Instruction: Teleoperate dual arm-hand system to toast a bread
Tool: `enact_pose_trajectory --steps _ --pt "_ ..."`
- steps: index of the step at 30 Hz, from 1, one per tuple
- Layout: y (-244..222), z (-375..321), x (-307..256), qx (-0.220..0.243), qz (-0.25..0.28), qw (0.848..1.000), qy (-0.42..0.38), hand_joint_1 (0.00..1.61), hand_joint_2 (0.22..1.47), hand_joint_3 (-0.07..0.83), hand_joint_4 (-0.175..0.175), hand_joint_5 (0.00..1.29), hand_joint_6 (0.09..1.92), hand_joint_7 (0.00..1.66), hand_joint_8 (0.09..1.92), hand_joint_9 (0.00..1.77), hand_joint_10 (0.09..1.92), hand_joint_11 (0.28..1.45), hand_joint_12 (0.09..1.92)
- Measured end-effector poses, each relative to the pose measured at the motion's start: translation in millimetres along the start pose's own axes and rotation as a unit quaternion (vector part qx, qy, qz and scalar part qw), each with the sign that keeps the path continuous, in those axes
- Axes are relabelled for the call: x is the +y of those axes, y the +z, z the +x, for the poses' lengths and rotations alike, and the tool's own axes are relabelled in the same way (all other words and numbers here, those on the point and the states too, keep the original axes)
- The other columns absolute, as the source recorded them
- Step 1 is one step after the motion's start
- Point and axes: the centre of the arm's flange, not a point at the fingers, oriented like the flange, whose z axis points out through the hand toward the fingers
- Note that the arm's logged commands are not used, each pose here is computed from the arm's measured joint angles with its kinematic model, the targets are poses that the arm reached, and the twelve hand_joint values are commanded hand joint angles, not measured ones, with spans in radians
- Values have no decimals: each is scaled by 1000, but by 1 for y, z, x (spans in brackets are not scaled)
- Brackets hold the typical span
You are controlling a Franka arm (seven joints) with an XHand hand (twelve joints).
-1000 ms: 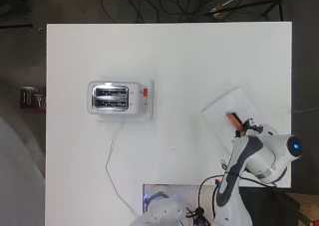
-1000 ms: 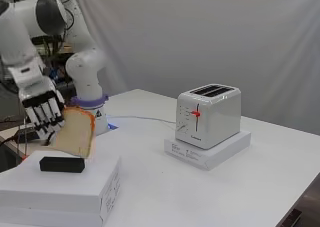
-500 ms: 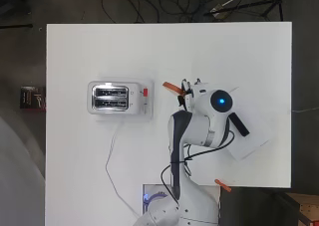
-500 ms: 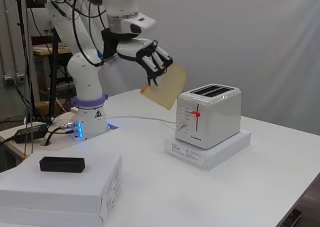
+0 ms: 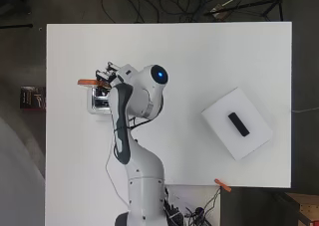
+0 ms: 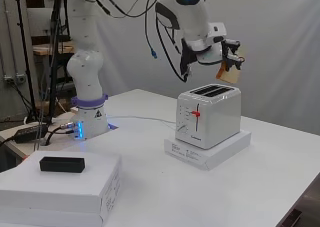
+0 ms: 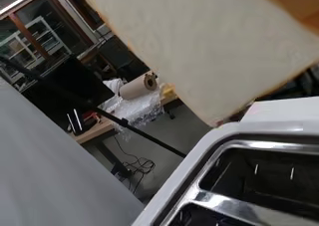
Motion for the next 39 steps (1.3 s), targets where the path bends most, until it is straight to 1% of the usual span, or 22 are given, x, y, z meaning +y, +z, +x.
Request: enact_pose_trajectory --steps 1,3,7,9,12,16,19,22,24,27,34,39 --pt "13 4 5 -10 10 1000 -7 837 1295 -1 175 655 1462 1293 158 1245 521 657 715" --pt "22 7 13 -28 15 999 -15 838 1292 -1 175 660 1456 1314 165 1258 524 659 712" --pt "10 -12 19 -46 7 999 -15 843 1288 -1 175 668 1444 1341 174 1284 540 672 717" --pt "5 -18 17 -58 3 998 -10 848 1283 0 175 676 1433 1346 168 1290 550 665 771" --pt "0 -19 15 -51 -8 999 -8 853 1279 -1 175 682 1425 1348 161 1292 555 658 812" --pt "-13 -13 9 -48 -25 998 -23 855 1278 -1 175 686 1421 1350 159 1291 550 650 818" --pt "-9 -7 6 -52 -25 998 -32 851 1281 1 175 680 1432 1355 159 1290 547 638 798" --pt "-15 -17 -3 -51 -32 998 -26 847 1284 0 175 674 1438 1343 148 1277 529 643 725" --pt "-13 -31 -5 -54 -30 998 -19 846 1284 0 175 674 1438 1346 147 1277 533 660 682" --pt "-11 -47 -3 -56 -27 998 -17 845 1285 0 175 673 1439 1355 150 1283 540 676 670" --pt "-11 -40 -1 -53 -27 998 -24 840 1288 1 175 667 1448 1358 154 1279 561 670 717" --pt "-15 -35 -4 -68 -26 997 -33 823 1303 0 175 641 1483 1334 143 1250 554 661 665"
